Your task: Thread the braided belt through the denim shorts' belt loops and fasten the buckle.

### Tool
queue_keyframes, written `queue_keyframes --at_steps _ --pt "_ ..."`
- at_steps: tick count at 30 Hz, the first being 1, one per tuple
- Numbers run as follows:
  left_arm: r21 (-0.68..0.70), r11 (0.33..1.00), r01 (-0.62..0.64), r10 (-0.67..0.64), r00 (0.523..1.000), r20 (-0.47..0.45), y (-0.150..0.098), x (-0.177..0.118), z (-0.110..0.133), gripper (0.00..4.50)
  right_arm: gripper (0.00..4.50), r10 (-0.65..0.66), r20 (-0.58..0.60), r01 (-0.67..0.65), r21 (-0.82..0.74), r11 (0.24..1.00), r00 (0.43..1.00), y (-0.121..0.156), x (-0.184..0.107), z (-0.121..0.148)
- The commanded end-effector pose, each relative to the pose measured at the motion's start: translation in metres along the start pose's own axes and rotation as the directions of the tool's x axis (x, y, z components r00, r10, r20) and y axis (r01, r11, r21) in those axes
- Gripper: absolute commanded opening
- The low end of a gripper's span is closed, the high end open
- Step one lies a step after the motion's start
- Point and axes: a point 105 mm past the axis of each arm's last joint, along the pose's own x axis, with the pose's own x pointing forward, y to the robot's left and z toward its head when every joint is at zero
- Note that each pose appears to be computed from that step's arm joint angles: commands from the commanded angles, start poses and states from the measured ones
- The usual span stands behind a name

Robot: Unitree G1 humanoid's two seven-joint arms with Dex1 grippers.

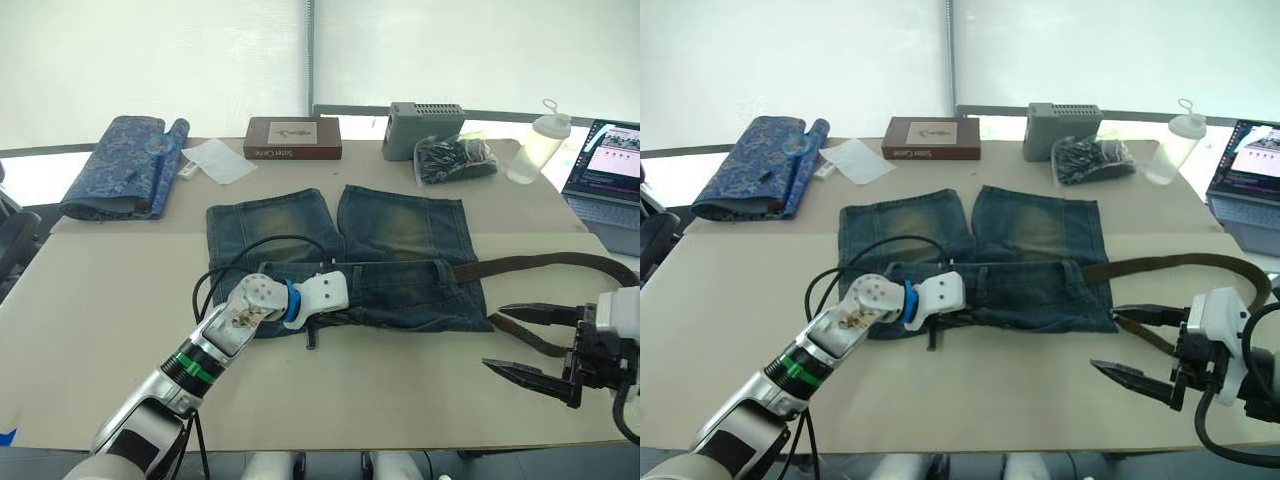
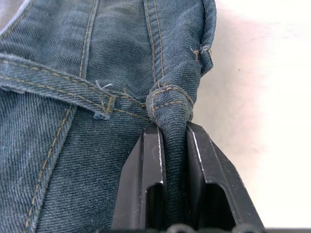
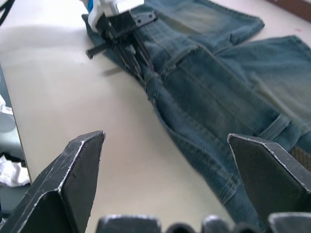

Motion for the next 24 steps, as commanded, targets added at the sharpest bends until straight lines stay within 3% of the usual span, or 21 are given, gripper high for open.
queue_keyframes --at_steps 1,10,18,21,24 --pt "-0.167 0.984 0.056 -0.061 0.998 -0.027 -0.020 -0.007 -0.014 0.09 4.50 -0.009 0.009 0.009 -0.042 0.999 1.000 -0.004 0.002 0.005" --pt "-0.353 0.935 0.034 -0.051 0.998 -0.039 -0.040 -0.044 -0.020 0.09 4.50 0.021 -0.006 -0.021 -0.039 0.999 1.000 -0.009 0.003 0.005" --pt "-0.442 0.895 0.049 -0.056 0.998 -0.003 -0.052 -0.045 -0.014 0.09 4.50 0.030 -0.068 -0.035 -0.063 0.997 0.997 -0.018 0.005 -0.001" --pt "-0.435 0.899 0.051 -0.049 0.999 0.016 -0.052 -0.050 -0.011 1.45 4.50 0.008 -0.137 -0.019 -0.072 0.997 0.990 -0.023 0.005 -0.008" --pt "-0.428 0.901 0.068 -0.004 0.989 0.150 -0.050 -0.067 0.010 2.79 4.50 0.003 -0.222 -0.015 -0.051 0.999 0.975 -0.030 0.007 -0.015"
